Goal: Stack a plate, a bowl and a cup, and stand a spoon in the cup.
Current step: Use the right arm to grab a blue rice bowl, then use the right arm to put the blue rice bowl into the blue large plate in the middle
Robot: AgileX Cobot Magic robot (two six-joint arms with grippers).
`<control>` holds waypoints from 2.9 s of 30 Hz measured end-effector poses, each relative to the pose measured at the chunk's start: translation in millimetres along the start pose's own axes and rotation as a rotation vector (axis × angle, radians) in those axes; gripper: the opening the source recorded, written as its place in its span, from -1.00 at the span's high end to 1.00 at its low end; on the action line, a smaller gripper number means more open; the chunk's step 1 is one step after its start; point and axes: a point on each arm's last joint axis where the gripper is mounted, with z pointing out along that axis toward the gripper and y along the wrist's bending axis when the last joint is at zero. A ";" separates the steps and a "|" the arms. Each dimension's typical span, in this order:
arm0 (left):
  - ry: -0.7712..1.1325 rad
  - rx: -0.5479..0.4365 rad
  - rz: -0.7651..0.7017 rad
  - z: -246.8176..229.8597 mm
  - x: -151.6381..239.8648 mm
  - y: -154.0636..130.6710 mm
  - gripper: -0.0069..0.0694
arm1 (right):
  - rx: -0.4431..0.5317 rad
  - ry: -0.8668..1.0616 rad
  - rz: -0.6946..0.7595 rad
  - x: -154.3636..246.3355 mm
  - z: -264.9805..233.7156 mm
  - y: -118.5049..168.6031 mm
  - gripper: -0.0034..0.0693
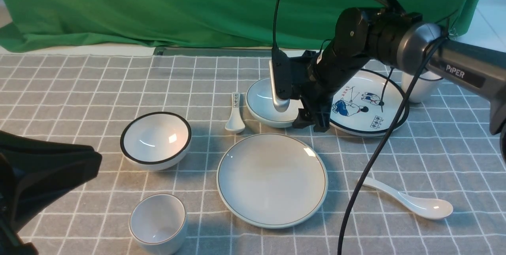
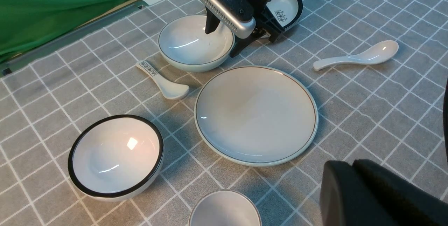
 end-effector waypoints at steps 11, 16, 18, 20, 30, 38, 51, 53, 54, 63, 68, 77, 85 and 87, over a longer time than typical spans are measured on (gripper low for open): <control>0.007 0.004 0.000 0.0 0.7 -0.3 0.77 | -0.030 0.024 -0.045 6.9 21.3 4.6 -0.31; 0.008 0.004 0.000 0.0 0.7 -0.3 0.77 | -0.018 0.024 -0.084 8.1 26.8 4.1 -0.08; 0.008 0.004 -0.001 0.0 0.7 -0.3 0.77 | -0.013 0.023 -0.109 8.0 26.9 3.7 0.10; 0.008 0.004 -0.001 0.0 0.7 -0.3 0.77 | 0.006 0.015 -0.118 7.0 26.4 1.6 0.40; 0.008 0.004 -0.001 0.0 0.7 -0.4 0.77 | -0.023 0.016 -0.090 -5.6 -2.2 3.2 0.59; 0.009 0.004 -0.001 0.0 0.8 -0.4 0.77 | -0.071 -0.022 0.173 -63.5 -96.6 25.7 0.59; 0.024 0.006 0.003 0.0 2.2 -0.5 0.77 | -0.106 0.194 0.360 -113.6 -59.0 131.0 0.59; 0.026 0.007 0.003 0.0 2.3 -0.6 0.77 | -0.081 0.177 0.374 -117.2 -54.0 135.7 0.59; 0.026 0.007 0.003 0.0 2.3 -0.6 0.77 | -0.074 0.171 0.376 -118.1 -52.4 136.5 0.59; 0.027 0.008 0.003 0.0 2.5 -0.8 0.77 | -0.048 0.208 0.350 -114.3 -37.0 135.5 0.59; 0.028 0.009 0.003 0.0 2.6 -0.8 0.77 | -0.048 0.229 0.331 -112.1 -26.6 136.2 0.59; 0.027 0.011 0.001 0.0 2.5 -1.0 0.77 | -0.046 0.246 0.310 -112.2 -23.2 137.3 0.52; 0.019 0.029 -0.015 -0.1 1.7 -2.6 0.77 | -0.122 0.270 0.332 -117.8 -12.6 151.5 0.01; 0.017 0.033 -0.019 -0.1 1.5 -3.0 0.77 | -0.122 0.270 0.335 -117.8 -12.6 151.5 -0.07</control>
